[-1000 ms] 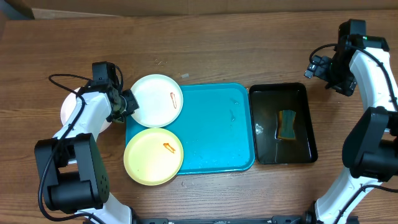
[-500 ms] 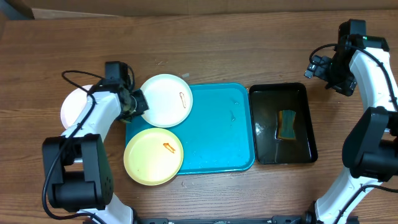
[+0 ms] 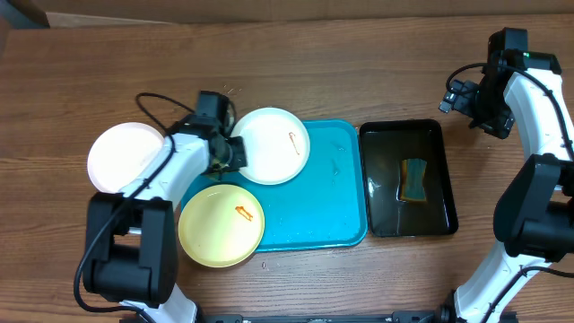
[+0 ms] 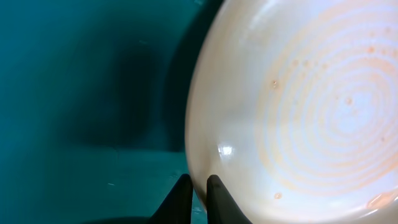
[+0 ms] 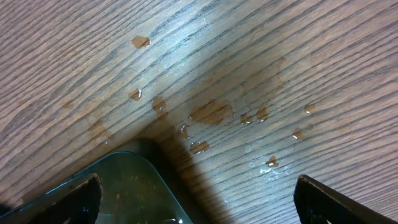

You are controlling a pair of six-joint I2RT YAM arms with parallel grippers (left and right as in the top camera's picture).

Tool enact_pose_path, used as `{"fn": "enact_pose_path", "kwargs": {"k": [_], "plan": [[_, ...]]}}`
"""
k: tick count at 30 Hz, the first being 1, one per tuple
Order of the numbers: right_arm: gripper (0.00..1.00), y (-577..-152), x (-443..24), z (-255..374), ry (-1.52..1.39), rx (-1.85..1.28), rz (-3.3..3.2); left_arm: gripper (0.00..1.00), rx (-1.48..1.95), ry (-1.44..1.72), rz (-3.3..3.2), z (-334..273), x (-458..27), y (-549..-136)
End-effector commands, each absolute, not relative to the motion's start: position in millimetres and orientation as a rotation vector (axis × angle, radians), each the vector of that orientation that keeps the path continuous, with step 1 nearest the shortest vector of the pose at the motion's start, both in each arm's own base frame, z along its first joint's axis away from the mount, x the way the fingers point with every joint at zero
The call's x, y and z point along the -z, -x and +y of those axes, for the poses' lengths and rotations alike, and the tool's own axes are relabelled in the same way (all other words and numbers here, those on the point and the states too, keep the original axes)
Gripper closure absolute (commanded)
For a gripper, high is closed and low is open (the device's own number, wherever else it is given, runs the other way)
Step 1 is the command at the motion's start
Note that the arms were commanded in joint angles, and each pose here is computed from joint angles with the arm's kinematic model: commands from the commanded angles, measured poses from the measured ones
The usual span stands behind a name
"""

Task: Clean dirty plates on tray and stack at the side
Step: 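Pinch the upper white plate's rim and drag it onto the teal tray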

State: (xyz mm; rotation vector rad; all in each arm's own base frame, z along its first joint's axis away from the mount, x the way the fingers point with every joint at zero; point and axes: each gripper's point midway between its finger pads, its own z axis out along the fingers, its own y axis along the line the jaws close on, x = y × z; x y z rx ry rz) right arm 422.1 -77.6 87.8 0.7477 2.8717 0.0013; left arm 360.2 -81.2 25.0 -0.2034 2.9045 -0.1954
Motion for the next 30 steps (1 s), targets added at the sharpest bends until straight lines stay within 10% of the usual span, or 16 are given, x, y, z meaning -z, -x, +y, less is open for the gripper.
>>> {"fn": "enact_pose_path", "kwargs": {"k": [1,20,30], "plan": [[0.00,-427.0,-102.6,-80.7,-0.745,-0.001,2.828,0.89,0.207,0.129,2.944,-102.4,-18.6,-348.1],[0.00,-427.0,-102.6,-80.8,-0.745,-0.001,2.828,0.87,0.200,-0.020,3.032,-158.3,-15.4,-307.1],[0.00,-427.0,-102.6,-80.7,-0.745,-0.001,2.828,0.66,0.225,0.023,2.961,-157.1,-27.3,-331.2]]}}
